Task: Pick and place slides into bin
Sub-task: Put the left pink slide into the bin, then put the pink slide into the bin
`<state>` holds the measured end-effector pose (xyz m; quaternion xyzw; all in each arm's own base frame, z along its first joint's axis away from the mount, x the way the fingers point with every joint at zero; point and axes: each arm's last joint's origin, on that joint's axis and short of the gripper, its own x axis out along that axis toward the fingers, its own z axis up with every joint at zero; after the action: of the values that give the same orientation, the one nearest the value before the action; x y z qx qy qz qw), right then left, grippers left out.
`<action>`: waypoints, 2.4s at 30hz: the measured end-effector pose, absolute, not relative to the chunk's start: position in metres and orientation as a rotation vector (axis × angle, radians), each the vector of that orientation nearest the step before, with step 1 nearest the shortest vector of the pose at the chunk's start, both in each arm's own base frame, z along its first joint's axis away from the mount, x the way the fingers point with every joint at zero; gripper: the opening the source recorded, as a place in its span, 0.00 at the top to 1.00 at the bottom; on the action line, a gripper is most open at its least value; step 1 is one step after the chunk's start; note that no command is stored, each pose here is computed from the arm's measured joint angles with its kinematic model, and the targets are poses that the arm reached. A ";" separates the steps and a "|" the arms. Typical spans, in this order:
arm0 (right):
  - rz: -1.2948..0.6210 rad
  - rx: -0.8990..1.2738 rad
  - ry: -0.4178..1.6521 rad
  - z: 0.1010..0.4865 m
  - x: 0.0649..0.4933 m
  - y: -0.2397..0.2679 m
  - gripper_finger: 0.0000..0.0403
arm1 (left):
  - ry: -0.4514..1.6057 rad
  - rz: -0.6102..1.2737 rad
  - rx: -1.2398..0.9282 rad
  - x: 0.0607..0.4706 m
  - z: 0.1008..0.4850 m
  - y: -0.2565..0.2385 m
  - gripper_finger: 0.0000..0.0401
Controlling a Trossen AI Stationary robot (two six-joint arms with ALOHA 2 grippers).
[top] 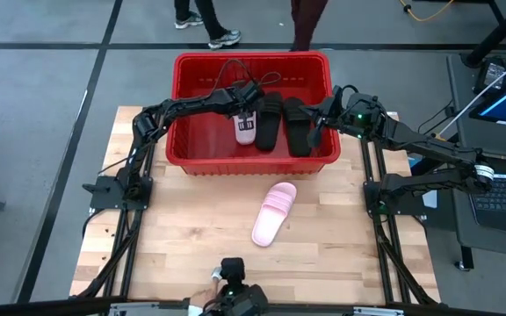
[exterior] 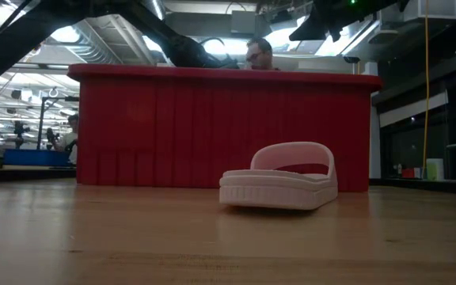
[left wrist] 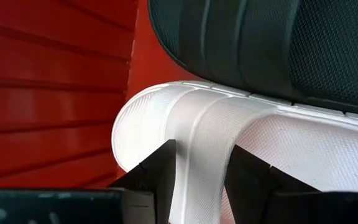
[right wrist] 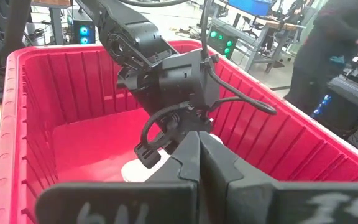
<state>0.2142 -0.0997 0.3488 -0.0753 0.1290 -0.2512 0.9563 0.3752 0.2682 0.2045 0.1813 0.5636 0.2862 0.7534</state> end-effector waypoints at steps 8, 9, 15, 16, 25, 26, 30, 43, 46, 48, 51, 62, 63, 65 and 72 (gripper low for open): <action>-0.510 -0.149 0.260 0.349 0.214 -0.100 0.98 | 1.289 0.611 0.434 0.372 0.203 0.268 0.70; -0.511 -0.148 0.260 0.349 0.214 -0.100 0.98 | 1.297 0.612 0.447 0.372 0.203 0.268 0.70; -0.511 -0.146 0.260 0.349 0.214 -0.100 0.98 | 1.329 0.578 0.504 0.371 0.203 0.268 0.70; -0.511 -0.146 0.260 0.349 0.214 -0.100 0.98 | 1.334 0.574 0.511 0.371 0.203 0.268 0.70; -0.503 -0.136 0.257 0.349 0.214 -0.099 0.98 | 1.412 0.616 0.605 0.368 0.204 0.270 0.70; -0.504 -0.130 0.255 0.349 0.214 -0.099 0.98 | 1.401 0.614 0.590 0.369 0.204 0.270 0.70; -0.504 -0.124 0.253 0.349 0.214 -0.099 0.98 | 1.320 0.582 0.490 0.372 0.204 0.266 0.70; -0.503 -0.123 0.253 0.349 0.214 -0.099 0.98 | 1.255 0.638 0.377 0.376 0.203 0.261 0.70; -0.503 -0.122 0.253 0.349 0.214 -0.099 0.98 | 1.245 0.641 0.379 0.377 0.204 0.261 0.71; -0.502 -0.122 0.253 0.349 0.214 -0.099 0.98 | 1.220 0.645 0.383 0.380 0.205 0.260 0.71; -0.502 -0.122 0.253 0.349 0.214 -0.099 0.98 | 1.172 0.627 0.384 0.386 0.207 0.257 0.71; -0.474 -0.114 0.276 0.346 0.214 -0.098 0.98 | 1.255 0.586 0.520 0.388 0.219 0.237 0.71; -0.474 -0.117 0.276 0.346 0.214 -0.098 0.98 | 1.249 0.588 0.524 0.387 0.224 0.235 0.71; -0.474 -0.121 0.275 0.347 0.214 -0.098 0.98 | 1.215 0.597 0.533 0.385 0.239 0.228 0.71; -0.454 -0.167 0.280 0.347 0.215 -0.098 0.98 | 1.009 0.658 0.513 0.370 0.309 0.196 0.71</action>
<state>0.2146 -0.0980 0.3470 -0.0826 0.1383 -0.2239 0.9612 0.3704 0.1959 0.3091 0.2384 0.4693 0.3060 0.7933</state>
